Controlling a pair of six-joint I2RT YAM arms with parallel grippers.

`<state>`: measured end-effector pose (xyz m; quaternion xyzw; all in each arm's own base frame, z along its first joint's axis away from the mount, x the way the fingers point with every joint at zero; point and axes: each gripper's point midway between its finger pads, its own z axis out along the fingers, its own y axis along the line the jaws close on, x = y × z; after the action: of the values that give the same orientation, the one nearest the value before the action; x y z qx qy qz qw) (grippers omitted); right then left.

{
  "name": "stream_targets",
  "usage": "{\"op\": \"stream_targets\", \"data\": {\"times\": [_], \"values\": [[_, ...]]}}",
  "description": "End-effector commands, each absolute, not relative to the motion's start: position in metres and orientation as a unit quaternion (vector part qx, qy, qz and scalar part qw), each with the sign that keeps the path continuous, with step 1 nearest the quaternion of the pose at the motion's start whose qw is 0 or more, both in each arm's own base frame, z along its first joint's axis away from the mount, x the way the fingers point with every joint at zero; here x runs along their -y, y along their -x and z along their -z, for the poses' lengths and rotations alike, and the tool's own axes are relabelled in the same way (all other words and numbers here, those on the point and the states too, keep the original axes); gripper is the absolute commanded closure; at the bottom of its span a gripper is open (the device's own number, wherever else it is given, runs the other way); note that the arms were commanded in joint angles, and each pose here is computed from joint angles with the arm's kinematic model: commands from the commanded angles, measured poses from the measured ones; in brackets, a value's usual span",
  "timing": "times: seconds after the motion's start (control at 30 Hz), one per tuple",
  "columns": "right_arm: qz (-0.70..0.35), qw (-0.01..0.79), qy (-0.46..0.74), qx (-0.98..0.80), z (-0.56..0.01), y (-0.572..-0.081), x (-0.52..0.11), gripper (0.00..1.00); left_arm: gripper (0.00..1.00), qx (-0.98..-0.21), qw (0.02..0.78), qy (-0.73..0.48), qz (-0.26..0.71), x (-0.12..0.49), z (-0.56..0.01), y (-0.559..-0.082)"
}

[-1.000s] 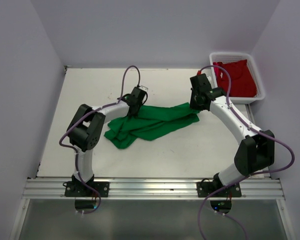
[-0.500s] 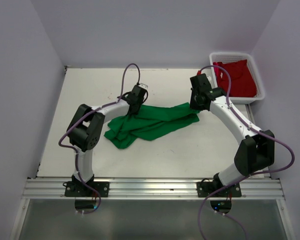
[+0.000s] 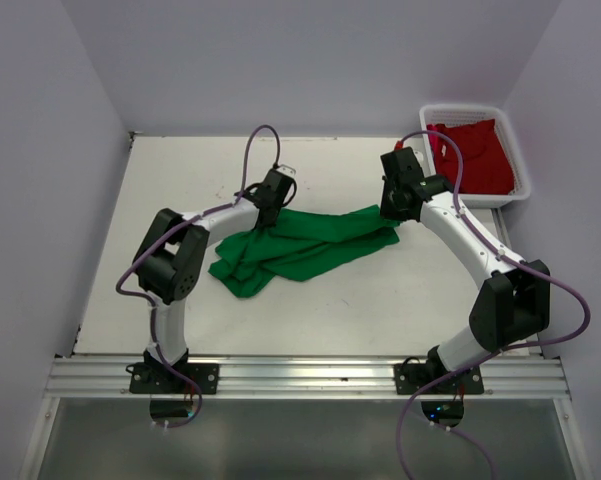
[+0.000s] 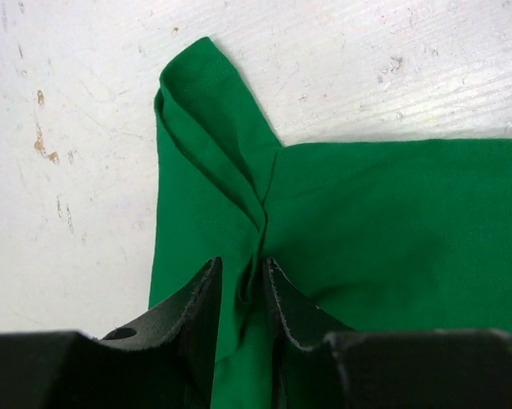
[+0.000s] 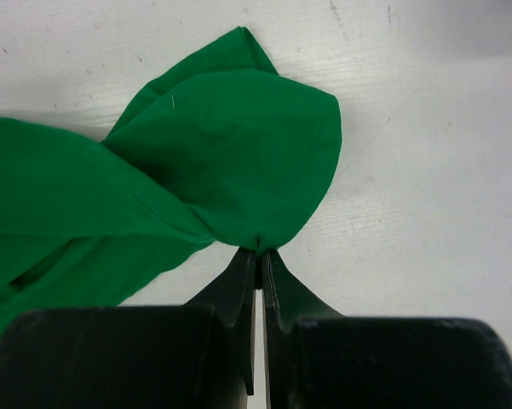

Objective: Fold and stack the t-shirts
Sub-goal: Flatten out the tshirt

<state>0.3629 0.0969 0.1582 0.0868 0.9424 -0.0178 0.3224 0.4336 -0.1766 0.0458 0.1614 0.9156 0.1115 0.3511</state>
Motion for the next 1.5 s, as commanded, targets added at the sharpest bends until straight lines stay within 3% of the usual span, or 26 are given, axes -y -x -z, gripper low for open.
{"op": "stream_targets", "data": {"times": [0.0,0.3,0.5,0.87,0.97,1.03,1.2,1.33,1.47], "values": [[0.015,0.343,-0.088,-0.935,-0.169,-0.367,-0.095,1.00,0.71,-0.897,0.407,-0.138,-0.102,0.184,-0.092,-0.451],[0.015,0.342,-0.088,-0.936,-0.168,-0.367,-0.096,1.00,0.71,-0.898,0.406,-0.139,-0.100,0.184,-0.095,-0.451],[0.016,0.341,-0.087,-0.936,-0.168,-0.367,-0.095,1.00,0.76,-0.901,0.397,-0.141,-0.101,0.184,-0.089,-0.448],[0.018,0.341,-0.089,-0.936,-0.167,-0.366,-0.094,1.00,0.73,-0.911,0.374,-0.138,-0.106,0.178,-0.074,-0.436],[0.019,0.340,-0.088,-0.936,-0.166,-0.366,-0.094,1.00,0.79,-0.913,0.368,-0.139,-0.105,0.177,-0.070,-0.432],[0.018,0.339,-0.088,-0.936,-0.166,-0.366,-0.094,1.00,0.98,-0.914,0.368,-0.138,-0.102,0.177,-0.069,-0.432],[0.020,0.340,-0.090,-0.936,-0.167,-0.366,-0.093,1.00,1.00,-0.913,0.370,-0.137,-0.100,0.178,-0.072,-0.432],[0.023,0.344,-0.091,-0.934,-0.169,-0.367,-0.092,1.00,1.00,-0.906,0.388,-0.117,-0.120,0.169,-0.099,-0.434],[0.029,0.350,-0.094,-0.932,-0.176,-0.367,-0.089,1.00,1.00,-0.880,0.442,-0.081,-0.157,0.151,-0.181,-0.443]]}}
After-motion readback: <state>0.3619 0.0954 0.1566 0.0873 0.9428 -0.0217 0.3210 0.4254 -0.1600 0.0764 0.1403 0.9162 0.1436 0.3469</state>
